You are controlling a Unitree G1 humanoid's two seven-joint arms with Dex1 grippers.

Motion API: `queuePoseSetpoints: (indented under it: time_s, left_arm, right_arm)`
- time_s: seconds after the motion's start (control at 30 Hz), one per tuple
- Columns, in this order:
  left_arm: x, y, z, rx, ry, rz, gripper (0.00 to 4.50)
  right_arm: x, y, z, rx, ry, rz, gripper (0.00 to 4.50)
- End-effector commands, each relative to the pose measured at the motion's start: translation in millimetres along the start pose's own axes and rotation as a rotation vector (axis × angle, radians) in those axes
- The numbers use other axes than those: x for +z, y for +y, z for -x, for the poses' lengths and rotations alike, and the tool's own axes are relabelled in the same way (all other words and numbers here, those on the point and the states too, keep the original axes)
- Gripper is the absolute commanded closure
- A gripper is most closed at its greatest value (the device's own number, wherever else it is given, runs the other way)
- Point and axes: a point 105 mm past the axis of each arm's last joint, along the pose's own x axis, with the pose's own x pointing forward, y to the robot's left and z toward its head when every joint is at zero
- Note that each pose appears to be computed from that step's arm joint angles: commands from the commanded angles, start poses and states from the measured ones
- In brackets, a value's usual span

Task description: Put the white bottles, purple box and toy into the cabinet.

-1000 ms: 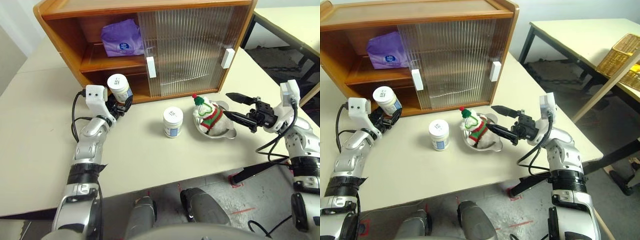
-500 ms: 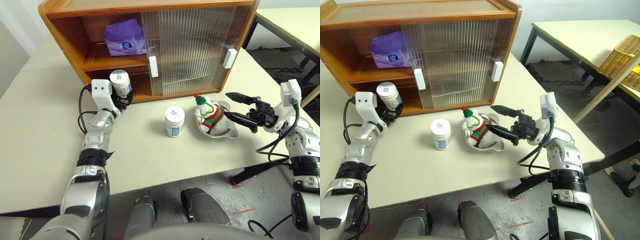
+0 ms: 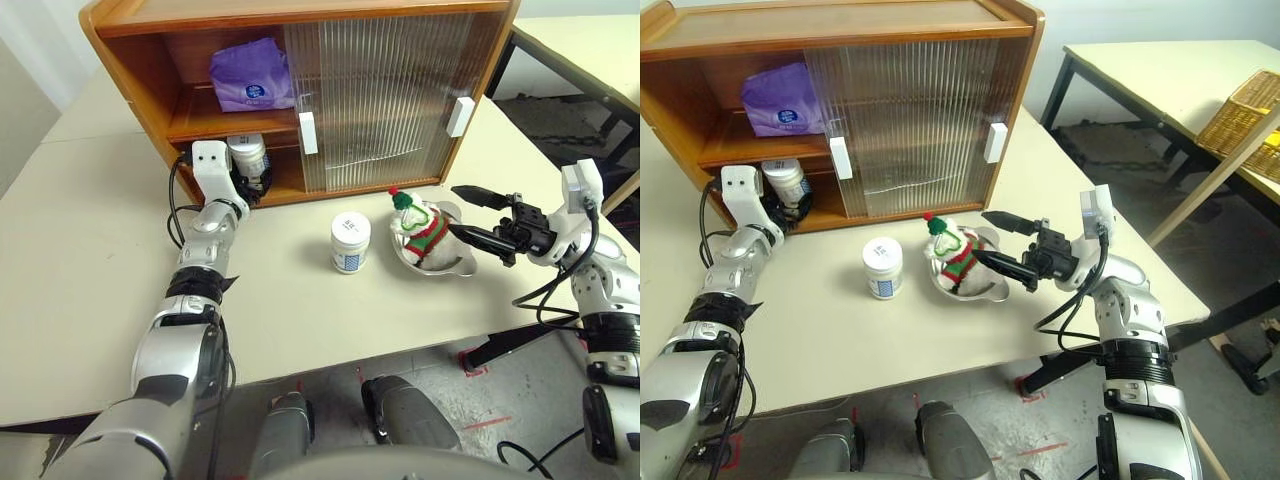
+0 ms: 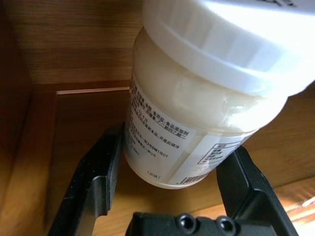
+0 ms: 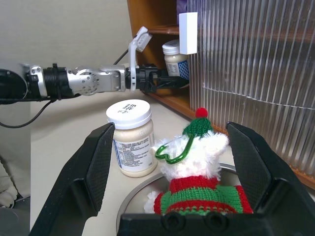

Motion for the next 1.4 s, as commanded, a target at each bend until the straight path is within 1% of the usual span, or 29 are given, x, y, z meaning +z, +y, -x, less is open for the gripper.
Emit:
queuePoseSetpoints:
  time_s: [0.03, 0.47, 0.53, 0.6, 0.67, 1.0, 1.23, 1.33, 1.37, 1.4]
  left_arm:
    - [9, -8, -7, -0.024, -0.024, -0.013, 1.36]
    - [6, -20, -14, -0.050, -0.009, 0.006, 1.36]
    - [4, -21, -15, -0.042, -0.002, 0.031, 1.36]
    - [3, -22, -15, -0.038, 0.002, 0.045, 0.61]
    - [3, -22, -15, -0.039, 0.002, 0.045, 0.02]
    - [-6, -20, -10, -0.041, 0.005, 0.065, 0.02]
    - [-16, -22, 9, -0.051, -0.014, 0.078, 0.02]
    - [-18, -21, 17, -0.046, -0.014, 0.073, 0.66]
    - [-18, -19, 19, -0.042, -0.016, 0.068, 0.95]
    - [-17, -17, 22, -0.034, -0.023, 0.063, 1.34]
  right_arm:
    - [2, 0, 2, 0.002, 0.011, 0.015, 0.00]
    - [1, 1, 2, -0.004, 0.012, 0.014, 0.00]
    - [2, 2, 1, -0.002, 0.010, 0.014, 0.00]
    - [2, 2, 0, 0.000, 0.009, 0.014, 0.00]
    - [2, 2, 0, 0.000, 0.009, 0.014, 0.00]
    - [3, 1, -1, 0.004, 0.011, 0.019, 0.00]
    - [3, 0, -2, 0.006, 0.014, 0.018, 0.00]
    - [2, 1, -3, 0.008, 0.014, 0.014, 0.00]
    - [1, 1, -4, 0.009, 0.015, 0.012, 0.00]
    - [0, 2, -4, 0.011, 0.015, 0.011, 0.00]
